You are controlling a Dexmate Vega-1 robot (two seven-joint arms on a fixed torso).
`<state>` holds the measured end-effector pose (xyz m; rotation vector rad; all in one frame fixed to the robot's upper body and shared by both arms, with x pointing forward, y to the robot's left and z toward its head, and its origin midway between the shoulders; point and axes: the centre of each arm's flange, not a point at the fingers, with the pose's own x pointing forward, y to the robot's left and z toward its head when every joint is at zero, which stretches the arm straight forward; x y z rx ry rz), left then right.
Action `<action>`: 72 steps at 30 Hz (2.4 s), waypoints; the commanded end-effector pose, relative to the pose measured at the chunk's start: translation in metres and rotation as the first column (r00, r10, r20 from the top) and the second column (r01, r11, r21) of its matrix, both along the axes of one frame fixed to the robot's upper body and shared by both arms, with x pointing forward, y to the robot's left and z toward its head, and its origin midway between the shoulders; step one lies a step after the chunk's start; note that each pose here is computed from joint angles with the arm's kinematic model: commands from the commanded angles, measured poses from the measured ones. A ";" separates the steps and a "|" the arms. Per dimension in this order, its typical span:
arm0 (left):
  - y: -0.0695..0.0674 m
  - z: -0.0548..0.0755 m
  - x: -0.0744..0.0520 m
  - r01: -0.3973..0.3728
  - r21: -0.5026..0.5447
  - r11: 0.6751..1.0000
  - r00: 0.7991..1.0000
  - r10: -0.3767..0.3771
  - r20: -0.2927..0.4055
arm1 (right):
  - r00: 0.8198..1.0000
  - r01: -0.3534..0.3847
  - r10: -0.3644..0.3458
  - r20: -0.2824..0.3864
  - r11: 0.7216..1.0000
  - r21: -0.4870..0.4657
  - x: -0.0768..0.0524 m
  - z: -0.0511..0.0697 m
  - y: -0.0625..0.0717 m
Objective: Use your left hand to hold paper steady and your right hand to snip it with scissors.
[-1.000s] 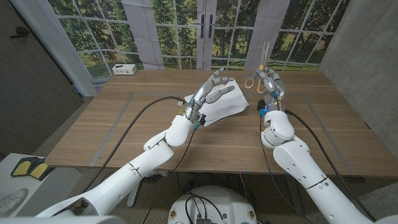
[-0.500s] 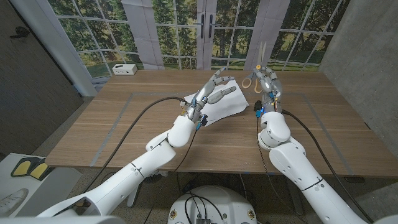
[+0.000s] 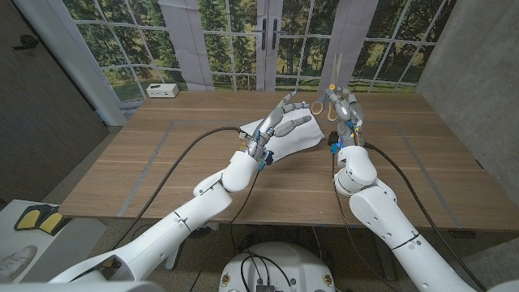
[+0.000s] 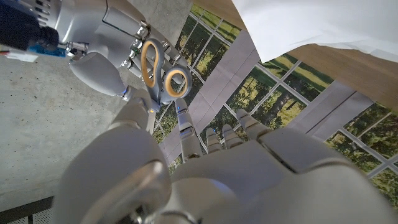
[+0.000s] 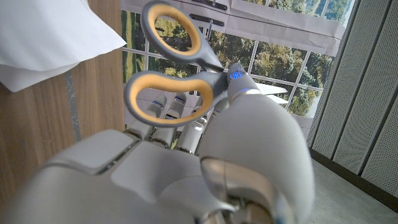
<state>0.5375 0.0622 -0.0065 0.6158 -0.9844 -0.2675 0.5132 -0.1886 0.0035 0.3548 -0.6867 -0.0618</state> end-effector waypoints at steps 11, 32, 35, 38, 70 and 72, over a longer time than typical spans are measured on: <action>-0.008 -0.006 0.000 0.013 0.015 1.000 1.000 -0.012 -0.011 | 0.999 -0.035 0.035 0.007 0.999 -0.017 -0.005 -0.001 0.008; 0.000 -0.003 0.004 -0.031 -0.009 0.999 1.000 0.031 0.004 | 0.996 -0.088 0.089 0.015 0.995 -0.041 -0.018 -0.001 0.017; 0.003 -0.003 0.005 -0.040 -0.025 0.999 0.999 0.040 0.005 | 0.995 -0.097 0.098 0.016 0.995 -0.036 -0.021 -0.003 0.016; 0.005 -0.002 0.007 -0.048 -0.032 0.998 0.999 0.048 0.006 | 0.993 -0.115 0.116 0.022 0.993 -0.038 -0.025 -0.004 0.018; -0.001 0.004 0.015 -0.075 -0.042 0.996 0.993 0.078 0.087 | 0.972 -0.235 0.235 0.001 0.969 -0.072 -0.030 -0.005 0.041; -0.002 0.005 0.015 -0.072 -0.041 0.997 0.993 0.076 0.089 | 0.972 -0.236 0.237 -0.001 0.969 -0.074 -0.031 -0.006 0.042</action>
